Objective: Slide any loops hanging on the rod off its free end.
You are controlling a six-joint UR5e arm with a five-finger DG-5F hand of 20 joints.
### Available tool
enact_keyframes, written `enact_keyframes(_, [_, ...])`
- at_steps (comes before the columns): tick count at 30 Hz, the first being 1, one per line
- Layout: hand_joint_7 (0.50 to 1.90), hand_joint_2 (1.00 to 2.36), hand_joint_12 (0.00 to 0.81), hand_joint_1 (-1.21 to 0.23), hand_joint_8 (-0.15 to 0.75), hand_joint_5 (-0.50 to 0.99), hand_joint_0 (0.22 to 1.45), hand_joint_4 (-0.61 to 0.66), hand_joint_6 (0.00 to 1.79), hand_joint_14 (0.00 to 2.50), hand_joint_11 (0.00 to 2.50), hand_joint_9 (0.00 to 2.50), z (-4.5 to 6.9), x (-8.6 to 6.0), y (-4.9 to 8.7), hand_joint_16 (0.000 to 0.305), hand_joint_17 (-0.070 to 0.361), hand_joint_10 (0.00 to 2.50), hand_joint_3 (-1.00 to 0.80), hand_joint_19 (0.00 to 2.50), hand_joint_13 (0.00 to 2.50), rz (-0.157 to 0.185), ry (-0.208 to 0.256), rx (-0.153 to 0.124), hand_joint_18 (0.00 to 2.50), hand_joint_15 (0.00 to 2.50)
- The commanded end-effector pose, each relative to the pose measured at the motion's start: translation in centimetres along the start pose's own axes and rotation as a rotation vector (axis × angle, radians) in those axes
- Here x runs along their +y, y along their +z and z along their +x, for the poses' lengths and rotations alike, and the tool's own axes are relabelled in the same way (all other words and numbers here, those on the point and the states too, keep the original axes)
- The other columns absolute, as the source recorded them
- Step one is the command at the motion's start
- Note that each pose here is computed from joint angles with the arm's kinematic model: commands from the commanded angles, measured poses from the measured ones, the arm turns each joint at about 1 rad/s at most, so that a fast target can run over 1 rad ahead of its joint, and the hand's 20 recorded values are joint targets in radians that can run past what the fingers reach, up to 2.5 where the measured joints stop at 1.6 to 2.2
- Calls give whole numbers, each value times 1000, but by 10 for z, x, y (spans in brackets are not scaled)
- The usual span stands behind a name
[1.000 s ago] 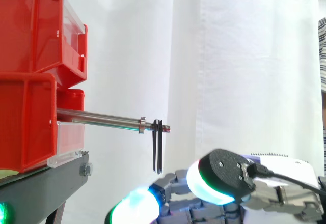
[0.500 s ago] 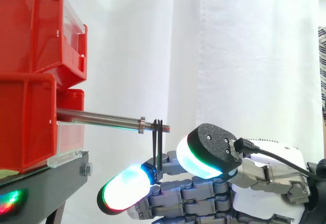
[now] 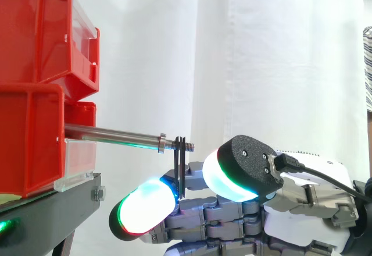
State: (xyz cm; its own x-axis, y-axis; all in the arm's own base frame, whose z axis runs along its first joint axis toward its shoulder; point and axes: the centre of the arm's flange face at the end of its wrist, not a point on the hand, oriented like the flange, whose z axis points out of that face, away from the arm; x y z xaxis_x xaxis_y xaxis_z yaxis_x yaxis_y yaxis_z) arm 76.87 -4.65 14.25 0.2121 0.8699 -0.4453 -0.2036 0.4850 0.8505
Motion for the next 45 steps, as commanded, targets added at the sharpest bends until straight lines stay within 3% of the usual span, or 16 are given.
enact_keyframes(1, [850, 1000, 335, -549, 265, -213, 552, 245, 503, 0, 0, 337, 1, 1, 0, 50, 112, 0, -500, 323, 252, 0, 1, 3, 367, 0])
enact_keyframes(15, [878, 1000, 333, -513, 278, -179, 559, 291, 504, 0, 0, 418, 1, 2, 1, 49, 111, 0, -500, 328, 274, -13, 4, -1, 384, 0])
enact_keyframes(21, [988, 1002, 328, -518, 278, -156, 576, 322, 504, 0, 0, 436, -1, 2, 2, 48, 109, 0, -477, 334, 292, -23, 3, 9, 398, 0])
enact_keyframes(26, [1093, 1004, 324, -523, 279, -137, 589, 277, 504, 0, 0, 459, -1, 3, 3, 48, 107, 0, -456, 345, 314, -33, 5, 8, 412, 0])
enact_keyframes(32, [1119, 1003, 324, -504, 272, -118, 584, 240, 504, 0, 0, 551, -1, 4, 3, 47, 106, 0, -466, 361, 368, -38, 4, 7, 458, 0])
enact_keyframes(35, [1168, 1005, 322, -513, 282, -107, 590, 234, 504, 0, 0, 584, -3, 7, 7, 47, 105, 0, -454, 360, 377, -51, 7, -3, 465, 0])
enact_keyframes(36, [1185, 1004, 322, -514, 281, -105, 591, 224, 504, 0, 0, 588, -4, 13, 15, 47, 105, 0, -451, 360, 378, -61, 8, -4, 467, 0])
enact_keyframes(45, [1416, 1012, 321, -549, 289, -82, 633, 178, 502, 0, 41, 675, -1, 18, 17, 46, 104, 2, -360, 381, 436, -55, 3, 23, 509, 0])
